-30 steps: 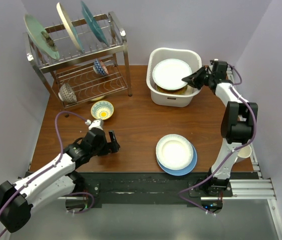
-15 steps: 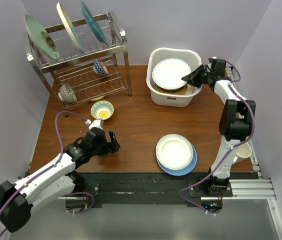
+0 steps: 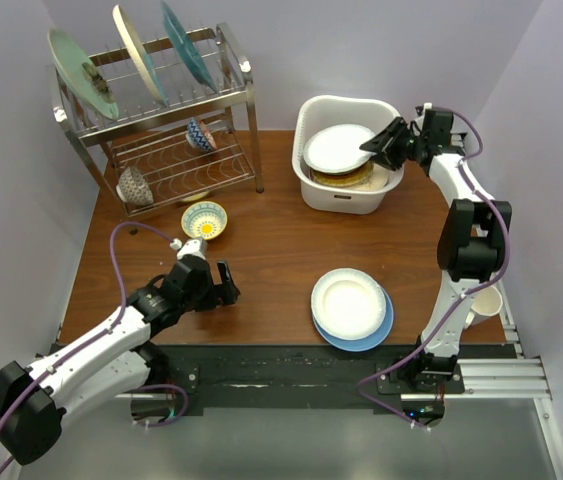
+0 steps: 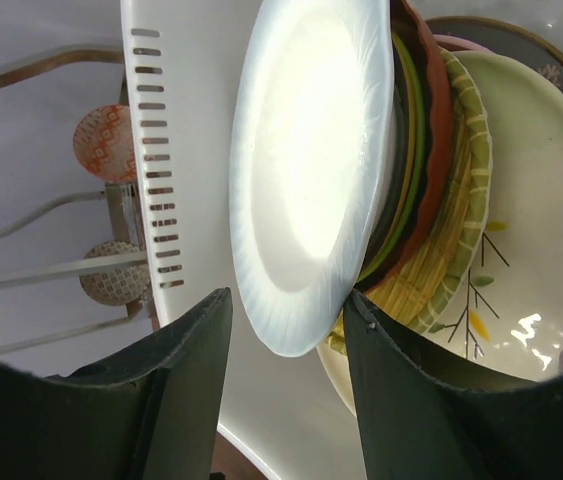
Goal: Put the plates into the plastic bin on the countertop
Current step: Place the plate in the plastic bin, then pick up the plate at the center of the board.
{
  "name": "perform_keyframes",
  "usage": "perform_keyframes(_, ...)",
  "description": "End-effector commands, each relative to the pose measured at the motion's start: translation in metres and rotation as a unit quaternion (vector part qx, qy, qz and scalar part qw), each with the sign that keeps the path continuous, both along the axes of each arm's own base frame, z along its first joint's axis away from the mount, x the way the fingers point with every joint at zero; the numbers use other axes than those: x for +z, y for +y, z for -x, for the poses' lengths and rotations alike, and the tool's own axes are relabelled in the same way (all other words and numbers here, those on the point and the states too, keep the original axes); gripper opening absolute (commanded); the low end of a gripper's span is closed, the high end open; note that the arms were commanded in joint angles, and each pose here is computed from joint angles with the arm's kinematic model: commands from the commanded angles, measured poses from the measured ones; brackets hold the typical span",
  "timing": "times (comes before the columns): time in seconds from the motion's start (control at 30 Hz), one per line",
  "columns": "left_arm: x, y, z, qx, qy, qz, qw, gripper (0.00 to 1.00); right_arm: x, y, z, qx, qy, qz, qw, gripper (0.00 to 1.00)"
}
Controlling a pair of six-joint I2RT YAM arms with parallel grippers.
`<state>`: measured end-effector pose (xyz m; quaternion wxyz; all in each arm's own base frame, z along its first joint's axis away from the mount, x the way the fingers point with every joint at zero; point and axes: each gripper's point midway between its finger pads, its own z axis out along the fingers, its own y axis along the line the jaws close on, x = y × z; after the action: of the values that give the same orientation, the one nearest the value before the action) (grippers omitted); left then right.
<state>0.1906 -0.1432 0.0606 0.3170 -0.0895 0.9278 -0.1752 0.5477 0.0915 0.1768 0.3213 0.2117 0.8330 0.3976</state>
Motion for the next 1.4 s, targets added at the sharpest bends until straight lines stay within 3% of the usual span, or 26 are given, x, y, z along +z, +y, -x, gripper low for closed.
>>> perform_keyframes(0.0,0.022,-0.007,-0.011,-0.005,-0.032,0.013,0.999,1.00,0.011,0.009,0.006,0.031,-0.010,0.007,0.999,0.53)
perform_keyframes(0.3,0.022,-0.016,-0.013,-0.018,-0.032,0.028,0.999,1.00,-0.011,-0.020,0.043,-0.011,0.034,0.119,0.992,0.59)
perform_keyframes(0.47,0.030,-0.022,-0.015,-0.029,-0.045,0.043,0.998,1.00,0.017,-0.035,0.066,-0.046,-0.001,0.158,0.986,0.62)
perform_keyframes(0.8,0.049,-0.049,-0.024,-0.071,-0.082,0.099,0.989,1.00,0.059,-0.025,0.126,-0.041,-0.067,0.140,0.987,0.65)
perform_keyframes(1.37,0.068,-0.109,-0.033,-0.161,-0.101,0.167,0.967,1.00,-0.015,-0.010,0.238,0.020,0.011,0.134,0.991,0.64)
